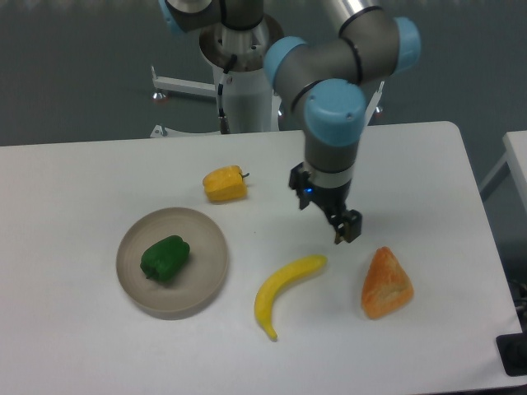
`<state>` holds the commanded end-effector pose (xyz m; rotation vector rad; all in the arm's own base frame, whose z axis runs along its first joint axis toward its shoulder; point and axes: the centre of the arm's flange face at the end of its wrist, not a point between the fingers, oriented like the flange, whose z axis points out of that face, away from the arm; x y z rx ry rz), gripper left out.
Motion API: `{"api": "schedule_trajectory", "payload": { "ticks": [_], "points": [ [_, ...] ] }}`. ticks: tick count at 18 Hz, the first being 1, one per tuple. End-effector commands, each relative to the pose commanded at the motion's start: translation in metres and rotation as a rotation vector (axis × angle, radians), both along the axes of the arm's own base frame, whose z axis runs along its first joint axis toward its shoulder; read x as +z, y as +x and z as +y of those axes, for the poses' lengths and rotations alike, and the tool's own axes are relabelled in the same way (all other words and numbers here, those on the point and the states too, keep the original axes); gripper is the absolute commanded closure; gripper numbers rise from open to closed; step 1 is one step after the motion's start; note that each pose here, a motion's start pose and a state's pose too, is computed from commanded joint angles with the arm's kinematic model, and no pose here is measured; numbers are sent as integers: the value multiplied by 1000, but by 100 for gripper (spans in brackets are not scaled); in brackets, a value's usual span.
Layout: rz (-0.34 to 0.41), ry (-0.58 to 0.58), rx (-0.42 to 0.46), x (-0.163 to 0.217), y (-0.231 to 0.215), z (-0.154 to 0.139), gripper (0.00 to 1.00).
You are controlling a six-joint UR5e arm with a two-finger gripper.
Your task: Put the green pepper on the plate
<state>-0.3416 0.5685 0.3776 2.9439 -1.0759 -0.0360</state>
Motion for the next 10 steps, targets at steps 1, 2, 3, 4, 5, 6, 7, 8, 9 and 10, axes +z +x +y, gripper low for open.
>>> {"api": "schedule_trajectory", "payload": {
  "ticks": [1,2,3,4,5,6,7,8,9,10],
  "points": [
    [-15,-21,-34,-5,-4,-6,0],
    [-20,-26,-66,-5,-3,-8,0],
    [-22,-28,-74,-9,-3,-9,0],
    [-28,-32,-75,-13,-2,-10,0],
    [-32,-34,-74,-15,-2,-11,0],
    [-32,-34,-74,-15,-2,-11,0],
    [-31,-32,-72,-14,-3,-11,0],
    [-31,-32,-71,-14,-4,-12,0],
    [-33,-30,-68,-14,-5,-13,0],
    [-33,-30,-68,-14,-5,-13,0]
  ]
}}
